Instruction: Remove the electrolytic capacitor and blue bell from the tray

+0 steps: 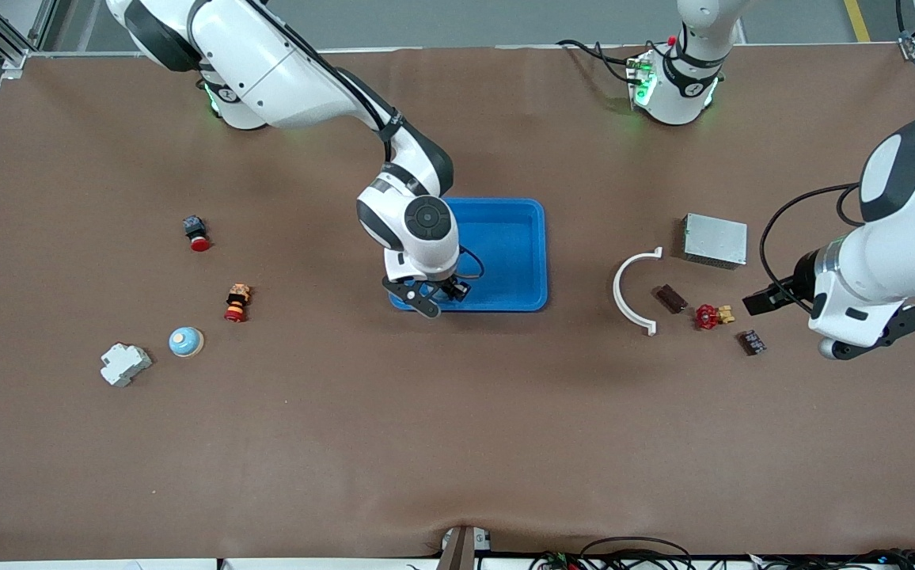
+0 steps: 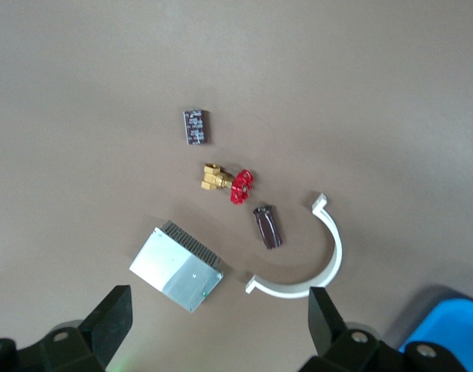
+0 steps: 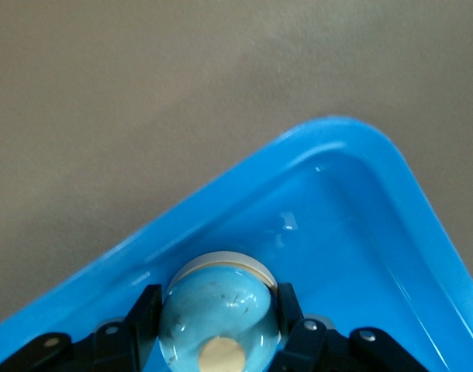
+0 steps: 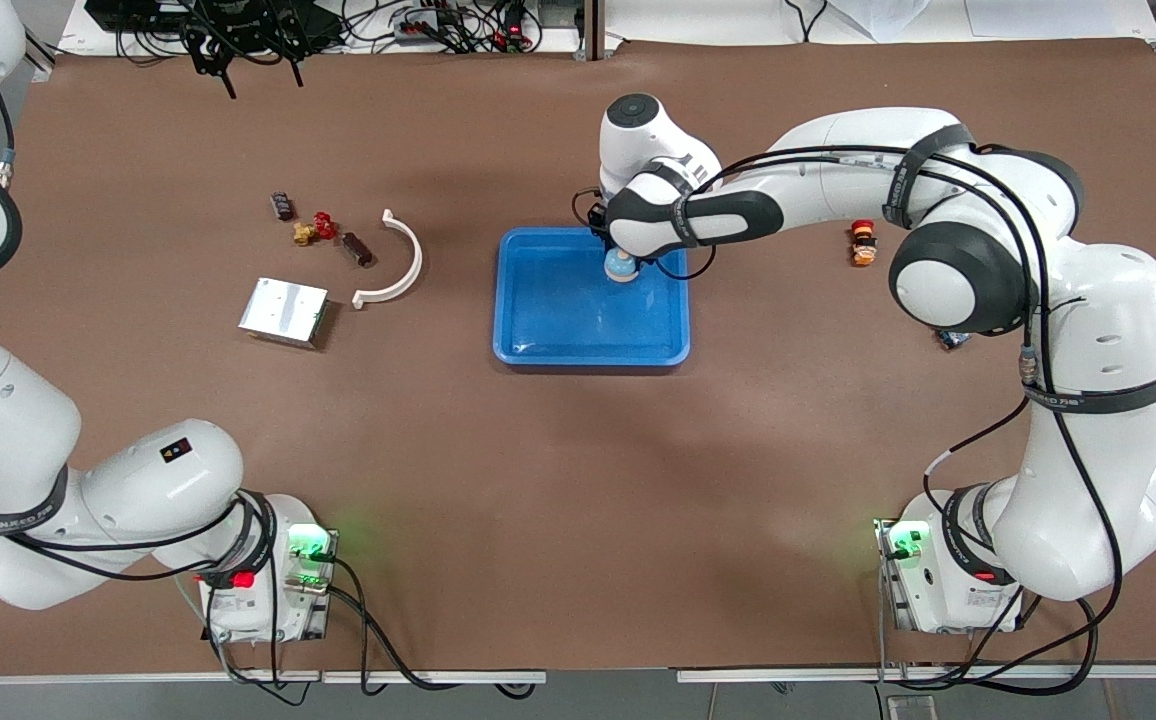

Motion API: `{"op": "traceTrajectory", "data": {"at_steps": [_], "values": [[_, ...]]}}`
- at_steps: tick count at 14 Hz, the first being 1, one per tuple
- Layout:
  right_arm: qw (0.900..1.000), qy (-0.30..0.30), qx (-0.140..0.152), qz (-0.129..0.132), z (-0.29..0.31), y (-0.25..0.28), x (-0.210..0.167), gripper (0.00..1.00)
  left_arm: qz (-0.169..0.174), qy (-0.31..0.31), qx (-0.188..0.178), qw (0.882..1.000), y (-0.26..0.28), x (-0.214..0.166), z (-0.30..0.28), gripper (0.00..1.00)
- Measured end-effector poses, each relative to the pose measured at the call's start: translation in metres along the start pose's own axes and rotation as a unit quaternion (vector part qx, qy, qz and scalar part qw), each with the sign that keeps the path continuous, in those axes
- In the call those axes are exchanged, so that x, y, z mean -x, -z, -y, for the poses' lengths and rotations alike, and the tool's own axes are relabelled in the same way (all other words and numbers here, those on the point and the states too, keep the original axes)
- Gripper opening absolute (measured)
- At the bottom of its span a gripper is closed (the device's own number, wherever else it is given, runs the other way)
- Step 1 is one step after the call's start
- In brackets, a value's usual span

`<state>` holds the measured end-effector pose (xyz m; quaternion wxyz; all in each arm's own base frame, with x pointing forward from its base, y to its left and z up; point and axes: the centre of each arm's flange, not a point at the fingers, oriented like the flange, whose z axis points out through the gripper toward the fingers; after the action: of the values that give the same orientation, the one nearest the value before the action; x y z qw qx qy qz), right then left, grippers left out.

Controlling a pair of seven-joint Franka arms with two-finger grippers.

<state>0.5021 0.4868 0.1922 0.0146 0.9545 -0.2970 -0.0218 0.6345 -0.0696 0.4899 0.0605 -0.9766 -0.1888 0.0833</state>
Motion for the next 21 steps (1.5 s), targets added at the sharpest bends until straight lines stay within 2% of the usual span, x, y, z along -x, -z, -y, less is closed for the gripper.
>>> {"op": "traceTrajectory", "data": {"at_steps": [3,5,7,8,11,14,16,19,21], "values": [[1.0,-0.009,0.008,0.009,0.005,0.029,0.021,0.65,0.0,-0.008,-0.002,1.0,0.02,0.012,-0.003,1.0],[1.0,-0.005,0.01,0.015,0.005,0.075,0.029,0.65,-0.008,-0.012,-0.002,1.0,0.031,0.019,-0.006,1.0],[0.999,0.028,0.017,0.012,-0.007,0.13,0.017,0.65,-0.022,-0.028,-0.005,0.999,0.045,0.029,-0.007,1.0],[0.998,0.051,0.02,0.01,-0.019,0.156,-0.002,0.65,-0.032,-0.039,-0.007,0.999,0.054,0.034,-0.006,1.0],[0.993,0.116,0.018,0.008,-0.071,0.206,-0.111,0.65,-0.061,-0.056,-0.018,0.996,0.084,0.055,-0.005,1.0],[0.985,0.172,0.006,0.011,-0.152,0.208,-0.248,0.65,-0.068,-0.064,-0.01,0.996,0.103,0.078,-0.013,1.0],[0.977,0.214,-0.008,0.004,-0.211,0.202,-0.323,0.65,-0.075,-0.067,-0.005,0.995,0.114,0.092,-0.017,1.0],[0.965,0.262,-0.022,-0.01,-0.283,0.183,-0.399,0.65,-0.076,-0.068,0.004,0.995,0.128,0.113,-0.023,1.0],[0.959,0.281,-0.021,-0.021,-0.312,0.157,-0.43,0.65,-0.068,-0.067,0.021,0.995,0.137,0.128,-0.03,1.0]]}}
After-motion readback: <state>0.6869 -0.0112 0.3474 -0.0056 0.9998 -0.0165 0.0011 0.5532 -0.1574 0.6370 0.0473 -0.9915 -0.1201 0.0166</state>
